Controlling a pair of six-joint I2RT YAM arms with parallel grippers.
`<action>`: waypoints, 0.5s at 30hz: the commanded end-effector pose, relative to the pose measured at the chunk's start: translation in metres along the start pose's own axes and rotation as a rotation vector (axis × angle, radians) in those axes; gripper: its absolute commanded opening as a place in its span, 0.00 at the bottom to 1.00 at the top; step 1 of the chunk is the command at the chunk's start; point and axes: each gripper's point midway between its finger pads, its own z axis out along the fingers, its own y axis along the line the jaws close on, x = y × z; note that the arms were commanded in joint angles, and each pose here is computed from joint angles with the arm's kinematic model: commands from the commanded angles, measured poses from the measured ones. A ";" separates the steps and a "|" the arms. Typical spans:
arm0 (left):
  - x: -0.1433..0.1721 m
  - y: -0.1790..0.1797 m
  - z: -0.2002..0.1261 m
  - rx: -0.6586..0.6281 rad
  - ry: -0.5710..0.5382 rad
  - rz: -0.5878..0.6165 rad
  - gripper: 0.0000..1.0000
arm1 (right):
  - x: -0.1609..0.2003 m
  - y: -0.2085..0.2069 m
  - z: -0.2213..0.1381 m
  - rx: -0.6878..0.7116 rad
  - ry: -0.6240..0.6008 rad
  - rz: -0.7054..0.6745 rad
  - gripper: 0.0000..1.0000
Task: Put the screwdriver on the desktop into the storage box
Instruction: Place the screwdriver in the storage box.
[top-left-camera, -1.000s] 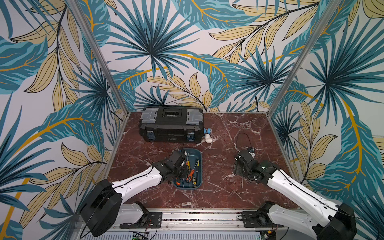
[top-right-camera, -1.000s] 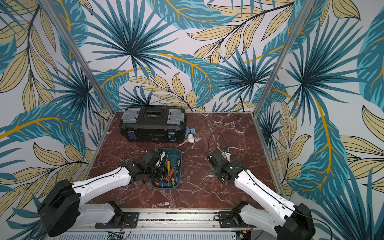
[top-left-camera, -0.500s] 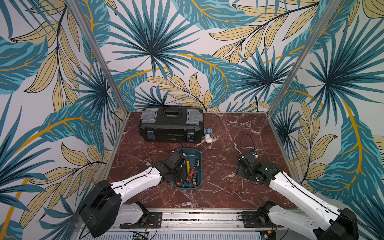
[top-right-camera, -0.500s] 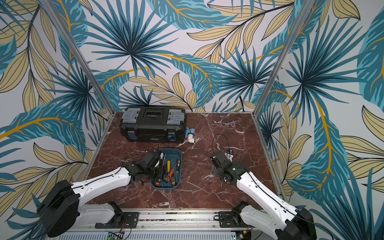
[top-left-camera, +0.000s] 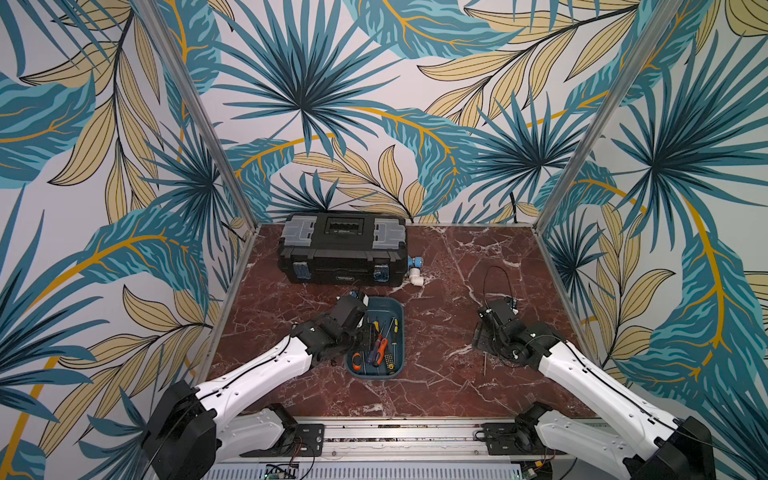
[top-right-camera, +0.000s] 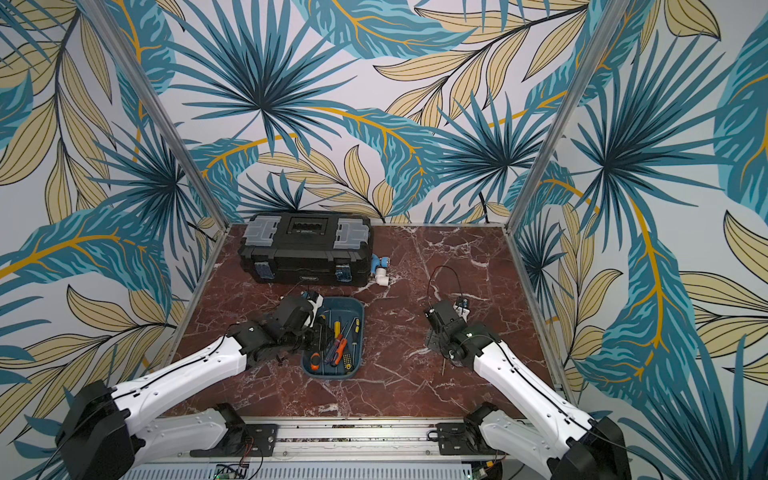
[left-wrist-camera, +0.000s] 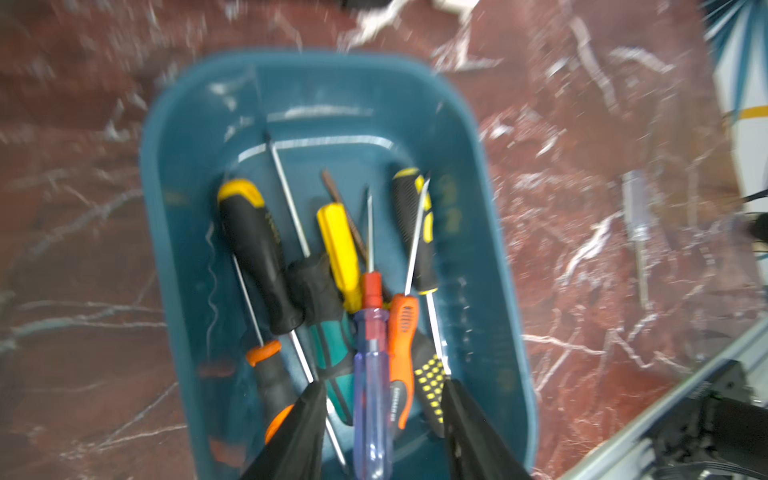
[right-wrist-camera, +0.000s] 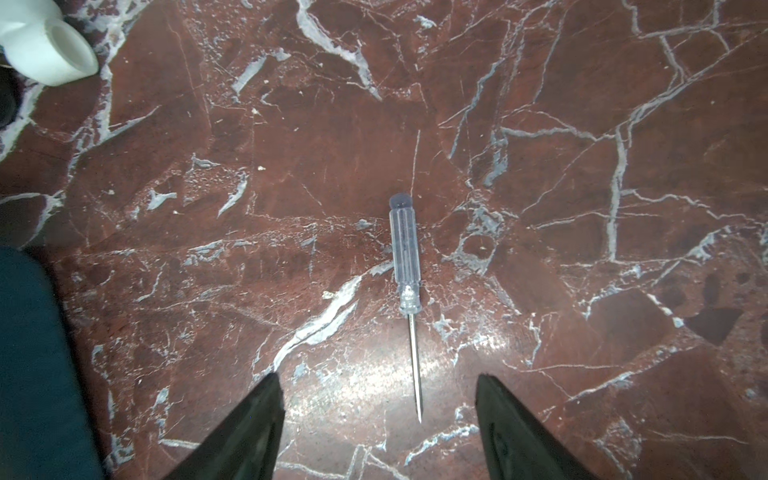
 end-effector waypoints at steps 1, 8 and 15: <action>-0.040 -0.025 -0.046 0.078 -0.151 0.021 0.41 | 0.004 -0.004 0.009 0.014 0.026 -0.025 0.73; -0.081 -0.056 -0.120 0.322 -0.440 0.001 0.06 | 0.004 -0.005 0.028 0.005 0.076 -0.018 0.63; -0.081 -0.064 -0.123 0.434 -0.420 -0.036 0.00 | 0.014 -0.006 0.055 -0.015 0.179 0.007 0.48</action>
